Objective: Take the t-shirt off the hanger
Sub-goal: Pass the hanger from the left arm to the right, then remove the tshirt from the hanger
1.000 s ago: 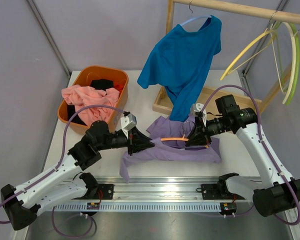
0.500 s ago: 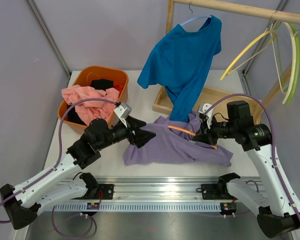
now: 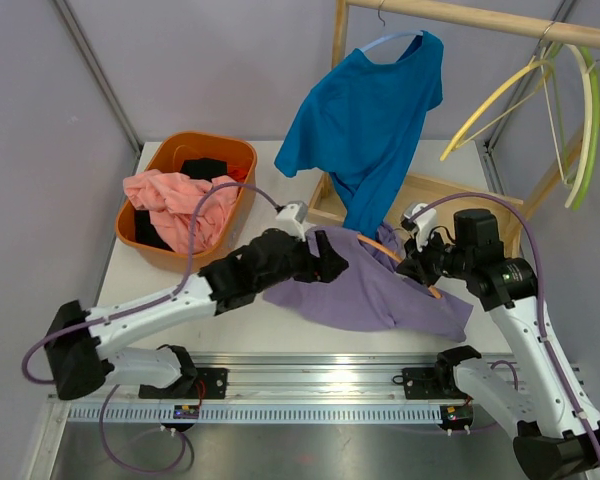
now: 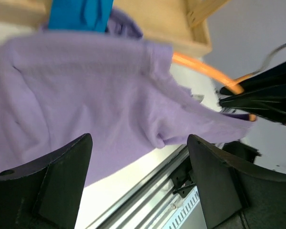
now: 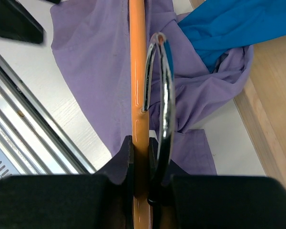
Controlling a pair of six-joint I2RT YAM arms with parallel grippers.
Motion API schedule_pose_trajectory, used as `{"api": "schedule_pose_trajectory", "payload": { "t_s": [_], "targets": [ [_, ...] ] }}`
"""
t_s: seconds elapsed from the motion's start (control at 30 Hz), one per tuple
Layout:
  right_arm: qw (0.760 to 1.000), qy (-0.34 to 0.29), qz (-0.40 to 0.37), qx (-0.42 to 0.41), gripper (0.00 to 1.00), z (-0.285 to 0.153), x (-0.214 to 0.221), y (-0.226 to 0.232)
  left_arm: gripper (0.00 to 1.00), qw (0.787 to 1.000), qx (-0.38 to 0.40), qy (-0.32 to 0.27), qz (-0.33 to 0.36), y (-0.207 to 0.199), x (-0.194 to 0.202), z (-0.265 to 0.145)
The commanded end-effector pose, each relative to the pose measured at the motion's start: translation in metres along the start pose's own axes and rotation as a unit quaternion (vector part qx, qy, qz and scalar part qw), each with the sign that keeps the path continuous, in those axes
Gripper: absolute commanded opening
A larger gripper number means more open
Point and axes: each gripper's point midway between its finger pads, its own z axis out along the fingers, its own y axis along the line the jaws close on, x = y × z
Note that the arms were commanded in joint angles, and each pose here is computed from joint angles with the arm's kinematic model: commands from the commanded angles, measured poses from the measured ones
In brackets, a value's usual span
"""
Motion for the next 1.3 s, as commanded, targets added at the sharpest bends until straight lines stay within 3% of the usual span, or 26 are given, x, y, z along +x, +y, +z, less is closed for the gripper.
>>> {"api": "schedule_pose_trajectory", "payload": {
  "t_s": [0.0,0.43,0.47,0.57,0.6,0.73,0.93,1.07,1.17,1.23,1.27],
  "targets": [
    [0.999,-0.049,-0.011,0.017,0.0,-0.005,-0.019,-0.004,0.83,0.998,0.027,-0.048,-0.041,-0.049,-0.022,0.021],
    [0.997,-0.079,-0.01,-0.003,0.0,-0.014,-0.019,0.008,0.69,0.991,-0.063,-0.08,-0.087,-0.03,-0.013,0.086],
    [0.997,-0.08,-0.01,-0.002,0.0,-0.015,-0.019,0.008,0.63,0.991,-0.067,-0.082,-0.087,-0.028,-0.012,0.088],
    [0.997,-0.079,-0.008,-0.003,0.0,-0.015,-0.017,0.009,0.56,0.989,-0.079,-0.091,-0.08,-0.025,-0.016,0.093],
    [0.997,-0.079,-0.008,-0.002,0.0,-0.015,-0.016,0.009,0.44,0.989,-0.083,-0.091,-0.079,-0.023,-0.016,0.093],
    [0.998,-0.066,-0.018,0.013,0.0,-0.014,-0.011,0.003,0.24,0.99,-0.085,-0.087,-0.073,-0.02,-0.016,0.093],
    [0.999,-0.046,-0.029,0.003,0.0,-0.011,-0.008,0.001,0.09,0.992,-0.066,-0.089,-0.06,-0.024,-0.022,0.076],
    [0.999,-0.032,-0.03,-0.003,0.0,-0.009,-0.006,-0.001,0.1,0.995,-0.03,-0.076,-0.054,-0.032,-0.023,0.066],
    [0.999,-0.028,-0.031,-0.009,0.0,-0.007,-0.005,-0.001,0.27,0.996,-0.004,-0.066,-0.052,-0.037,-0.022,0.058],
    [0.999,-0.031,-0.032,-0.014,0.0,-0.007,-0.006,0.001,0.23,0.997,0.003,-0.058,-0.053,-0.037,-0.02,0.056],
    [0.999,-0.034,-0.035,-0.014,0.0,-0.007,-0.008,0.001,0.12,0.997,0.008,-0.059,-0.052,-0.038,-0.021,0.055]
  ]
}}
